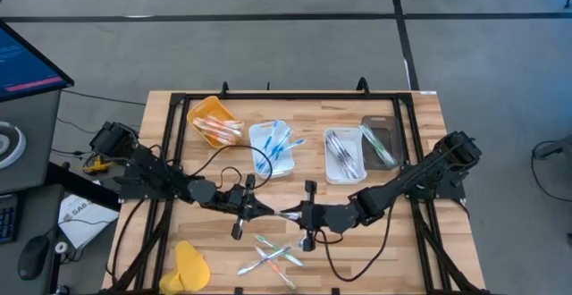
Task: Pick & Place Toothbrushes
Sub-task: Put the top purple toothbrush into the right white bin
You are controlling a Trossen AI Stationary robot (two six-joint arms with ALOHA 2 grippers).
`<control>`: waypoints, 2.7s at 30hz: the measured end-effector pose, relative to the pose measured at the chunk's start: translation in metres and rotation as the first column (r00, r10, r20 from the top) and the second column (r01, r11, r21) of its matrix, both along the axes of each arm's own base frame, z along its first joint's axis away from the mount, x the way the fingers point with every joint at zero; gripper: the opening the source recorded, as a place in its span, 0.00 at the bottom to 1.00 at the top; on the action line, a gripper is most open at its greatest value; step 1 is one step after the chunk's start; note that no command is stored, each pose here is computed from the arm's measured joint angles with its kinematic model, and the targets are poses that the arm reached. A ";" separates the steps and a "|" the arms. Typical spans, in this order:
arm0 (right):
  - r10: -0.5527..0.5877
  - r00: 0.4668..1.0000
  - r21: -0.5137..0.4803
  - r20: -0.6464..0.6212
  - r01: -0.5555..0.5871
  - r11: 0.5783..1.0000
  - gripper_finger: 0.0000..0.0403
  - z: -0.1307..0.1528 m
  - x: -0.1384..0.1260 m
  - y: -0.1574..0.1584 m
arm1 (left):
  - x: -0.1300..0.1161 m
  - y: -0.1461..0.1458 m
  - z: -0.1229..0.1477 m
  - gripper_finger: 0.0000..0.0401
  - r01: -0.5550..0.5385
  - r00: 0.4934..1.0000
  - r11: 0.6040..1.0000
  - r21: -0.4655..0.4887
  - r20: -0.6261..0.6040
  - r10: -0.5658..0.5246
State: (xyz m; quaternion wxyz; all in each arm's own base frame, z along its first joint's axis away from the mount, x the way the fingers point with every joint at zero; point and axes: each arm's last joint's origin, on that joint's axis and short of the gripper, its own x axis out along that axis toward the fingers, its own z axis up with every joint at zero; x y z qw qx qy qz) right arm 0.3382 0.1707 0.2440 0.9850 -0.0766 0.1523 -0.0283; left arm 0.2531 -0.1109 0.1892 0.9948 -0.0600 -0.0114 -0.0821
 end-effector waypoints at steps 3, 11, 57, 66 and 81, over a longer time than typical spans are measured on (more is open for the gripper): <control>-0.018 0.999 0.007 -0.034 0.018 1.000 0.02 -0.004 -0.002 -0.001 | 0.000 0.000 0.000 0.00 -0.001 1.000 1.000 0.000 -0.001 0.001; -0.078 0.993 0.031 -0.085 0.080 0.996 0.02 -0.009 -0.004 -0.003 | 0.000 -0.001 0.000 0.03 0.034 0.999 0.999 0.004 -0.004 -0.034; -0.427 0.322 -0.015 -0.845 0.784 0.621 0.02 0.108 -0.052 -0.171 | -0.028 0.020 -0.045 0.37 -0.074 0.979 0.993 0.092 -0.183 0.090; -0.379 0.278 0.024 -0.883 0.831 0.555 0.02 0.107 -0.056 -0.216 | -0.036 0.024 -0.055 0.37 -0.071 0.972 0.992 0.106 -0.217 0.093; -0.345 0.245 0.004 -0.906 0.820 0.572 0.02 0.094 -0.056 -0.205 | -0.038 0.024 -0.056 0.36 -0.076 0.969 0.994 0.083 -0.227 0.093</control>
